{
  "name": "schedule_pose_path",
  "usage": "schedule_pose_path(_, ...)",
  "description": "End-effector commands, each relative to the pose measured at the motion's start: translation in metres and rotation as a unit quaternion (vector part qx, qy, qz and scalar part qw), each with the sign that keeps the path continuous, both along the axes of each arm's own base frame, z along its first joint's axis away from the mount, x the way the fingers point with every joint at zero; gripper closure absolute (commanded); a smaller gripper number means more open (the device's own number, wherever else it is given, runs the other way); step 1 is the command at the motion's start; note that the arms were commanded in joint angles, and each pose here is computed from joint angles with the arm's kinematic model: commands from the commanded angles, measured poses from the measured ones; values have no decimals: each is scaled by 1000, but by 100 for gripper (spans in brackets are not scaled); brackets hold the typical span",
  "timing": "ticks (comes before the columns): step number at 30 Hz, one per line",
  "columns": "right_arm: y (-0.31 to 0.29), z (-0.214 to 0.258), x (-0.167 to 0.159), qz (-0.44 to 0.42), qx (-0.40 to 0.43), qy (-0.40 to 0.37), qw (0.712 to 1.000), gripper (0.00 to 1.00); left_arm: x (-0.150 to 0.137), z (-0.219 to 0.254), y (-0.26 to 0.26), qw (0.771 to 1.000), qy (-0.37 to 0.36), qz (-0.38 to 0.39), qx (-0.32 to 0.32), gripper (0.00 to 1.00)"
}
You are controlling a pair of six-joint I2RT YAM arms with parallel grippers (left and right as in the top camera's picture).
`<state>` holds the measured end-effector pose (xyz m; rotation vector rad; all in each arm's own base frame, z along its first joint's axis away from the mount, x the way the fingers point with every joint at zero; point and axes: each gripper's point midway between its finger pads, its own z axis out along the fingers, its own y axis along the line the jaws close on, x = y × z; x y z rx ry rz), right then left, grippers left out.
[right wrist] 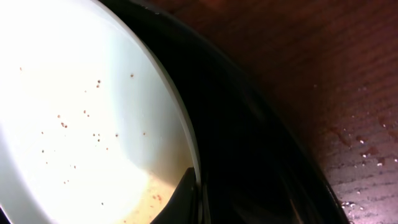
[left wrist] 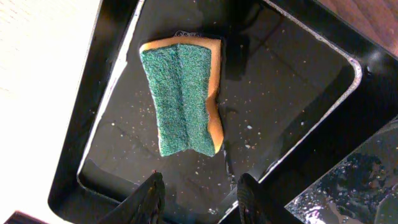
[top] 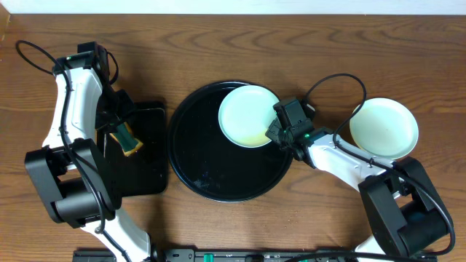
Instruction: Clean dirty plates on tray and stack at the side
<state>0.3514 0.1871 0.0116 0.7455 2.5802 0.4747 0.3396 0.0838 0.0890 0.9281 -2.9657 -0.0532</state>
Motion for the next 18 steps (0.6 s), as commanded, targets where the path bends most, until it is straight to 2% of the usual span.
schedule_pose_path(1,2,12,8,50,-30,-27,998,98,1,5,2,1000,-5,-3,5,61)
schedule_pose_path(9,-7,64,24,102,-111,-60,987,98,1,5,2,1000,-5,-3,5,61)
schedule_pose_path(18,-3,133,41,158,-203,-119,959,98,2,5,2,1000,-7,-3,5,60)
